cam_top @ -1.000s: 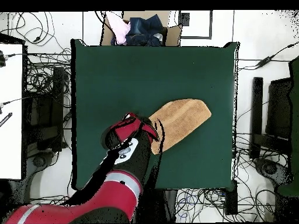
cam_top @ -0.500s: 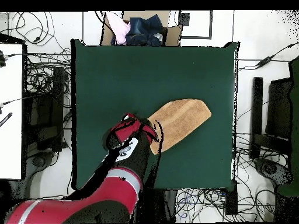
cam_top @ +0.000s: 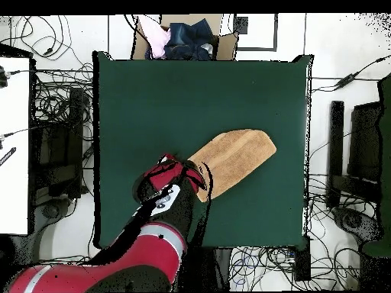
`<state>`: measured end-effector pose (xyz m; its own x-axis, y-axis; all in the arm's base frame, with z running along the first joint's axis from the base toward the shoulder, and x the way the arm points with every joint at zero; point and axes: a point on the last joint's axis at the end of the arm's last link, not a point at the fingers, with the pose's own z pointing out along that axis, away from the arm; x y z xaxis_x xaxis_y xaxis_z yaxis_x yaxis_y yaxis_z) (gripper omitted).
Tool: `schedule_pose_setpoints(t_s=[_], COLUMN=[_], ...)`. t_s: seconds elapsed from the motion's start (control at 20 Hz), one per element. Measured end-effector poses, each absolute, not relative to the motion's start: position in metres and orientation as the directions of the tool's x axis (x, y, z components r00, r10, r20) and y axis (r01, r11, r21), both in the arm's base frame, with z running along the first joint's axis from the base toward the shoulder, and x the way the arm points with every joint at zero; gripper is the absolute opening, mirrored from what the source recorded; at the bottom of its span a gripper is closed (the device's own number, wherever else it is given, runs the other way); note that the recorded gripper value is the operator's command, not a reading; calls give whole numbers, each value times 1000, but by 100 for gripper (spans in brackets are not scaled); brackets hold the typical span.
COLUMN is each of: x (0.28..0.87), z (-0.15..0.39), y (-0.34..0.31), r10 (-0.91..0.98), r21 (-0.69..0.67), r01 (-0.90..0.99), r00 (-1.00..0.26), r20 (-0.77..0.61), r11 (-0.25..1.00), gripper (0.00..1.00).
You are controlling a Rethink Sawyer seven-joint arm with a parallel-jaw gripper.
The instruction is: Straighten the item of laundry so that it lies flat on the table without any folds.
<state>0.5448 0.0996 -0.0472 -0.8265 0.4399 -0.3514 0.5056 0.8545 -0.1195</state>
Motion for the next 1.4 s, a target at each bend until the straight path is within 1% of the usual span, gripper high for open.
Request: schedule_pose_setpoints(t_s=[0.4, 0.65, 0.8, 0.95, 1.4], x=[519, 516, 511, 513, 512], z=[-43, -49, -63, -63, -65], y=[103, 103, 103, 99, 102], r10=[420, 407, 398, 384, 311], r21=[-125, -109, -92, -84, -129], r01=[478, 463, 450, 439, 386], r00=[-848, -852, -855, -851, -866], r20=[-322, -329, -334, -358, -392], r11=[869, 880, 888, 894, 913], gripper=[100, 100, 100, 100, 100])
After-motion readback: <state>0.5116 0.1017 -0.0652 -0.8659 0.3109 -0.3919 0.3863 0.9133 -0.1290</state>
